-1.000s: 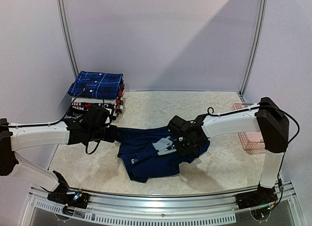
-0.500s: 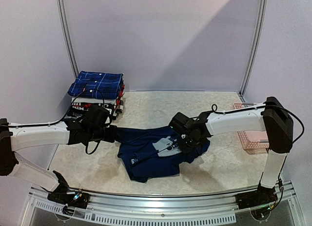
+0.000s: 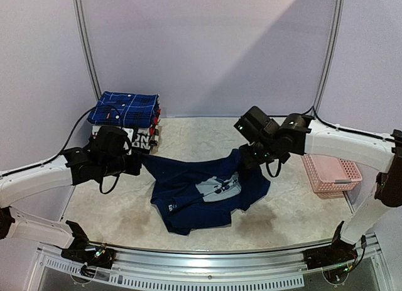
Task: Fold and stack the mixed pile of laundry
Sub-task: Flatten out the crumpled T-shirt at the center of the board.
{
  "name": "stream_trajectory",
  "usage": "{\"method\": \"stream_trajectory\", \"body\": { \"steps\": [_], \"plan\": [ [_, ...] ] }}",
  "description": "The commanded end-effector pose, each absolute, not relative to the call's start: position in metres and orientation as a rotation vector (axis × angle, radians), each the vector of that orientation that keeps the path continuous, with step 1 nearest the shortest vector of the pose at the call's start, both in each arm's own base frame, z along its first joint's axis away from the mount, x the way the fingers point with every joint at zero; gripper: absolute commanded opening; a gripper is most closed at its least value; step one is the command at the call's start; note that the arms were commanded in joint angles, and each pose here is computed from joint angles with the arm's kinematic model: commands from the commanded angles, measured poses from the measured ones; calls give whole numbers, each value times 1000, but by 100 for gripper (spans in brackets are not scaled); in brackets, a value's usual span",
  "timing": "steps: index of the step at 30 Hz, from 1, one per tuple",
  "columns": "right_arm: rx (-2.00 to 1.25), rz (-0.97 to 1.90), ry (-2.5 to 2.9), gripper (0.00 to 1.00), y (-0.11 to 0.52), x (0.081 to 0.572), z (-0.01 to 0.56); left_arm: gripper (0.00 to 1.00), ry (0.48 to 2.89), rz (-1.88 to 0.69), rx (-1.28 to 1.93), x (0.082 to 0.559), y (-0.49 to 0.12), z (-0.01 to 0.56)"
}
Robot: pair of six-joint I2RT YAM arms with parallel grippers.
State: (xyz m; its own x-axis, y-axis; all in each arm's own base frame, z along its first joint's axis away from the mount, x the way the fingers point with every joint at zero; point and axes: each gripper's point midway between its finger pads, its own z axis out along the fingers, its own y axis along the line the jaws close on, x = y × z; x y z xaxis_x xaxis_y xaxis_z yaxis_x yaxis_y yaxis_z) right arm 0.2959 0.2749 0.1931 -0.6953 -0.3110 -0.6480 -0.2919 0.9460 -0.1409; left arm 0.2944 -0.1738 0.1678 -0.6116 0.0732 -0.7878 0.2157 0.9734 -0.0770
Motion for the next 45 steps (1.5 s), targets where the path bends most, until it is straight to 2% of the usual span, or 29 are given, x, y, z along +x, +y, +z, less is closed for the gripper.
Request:
{"method": "stream_trajectory", "body": {
  "steps": [1,16,30,36,42,45],
  "plan": [
    [-365,-118,2298,0,243,295,240,0,2167,-180,174,293,-158,206],
    [-237,62,2058,0,181,260,361,0,1908,-229,73,257,-113,340],
    [-564,509,1794,0,204,201,481,0,1566,-379,54,199,-74,497],
    [-747,669,1676,0,211,163,522,0,1394,-524,128,161,-71,562],
    [-685,710,1559,0,189,149,569,0,1215,-639,222,127,-75,626],
    [-535,635,1571,0,171,166,578,0,1223,-640,256,135,-87,643]
  ]
}}
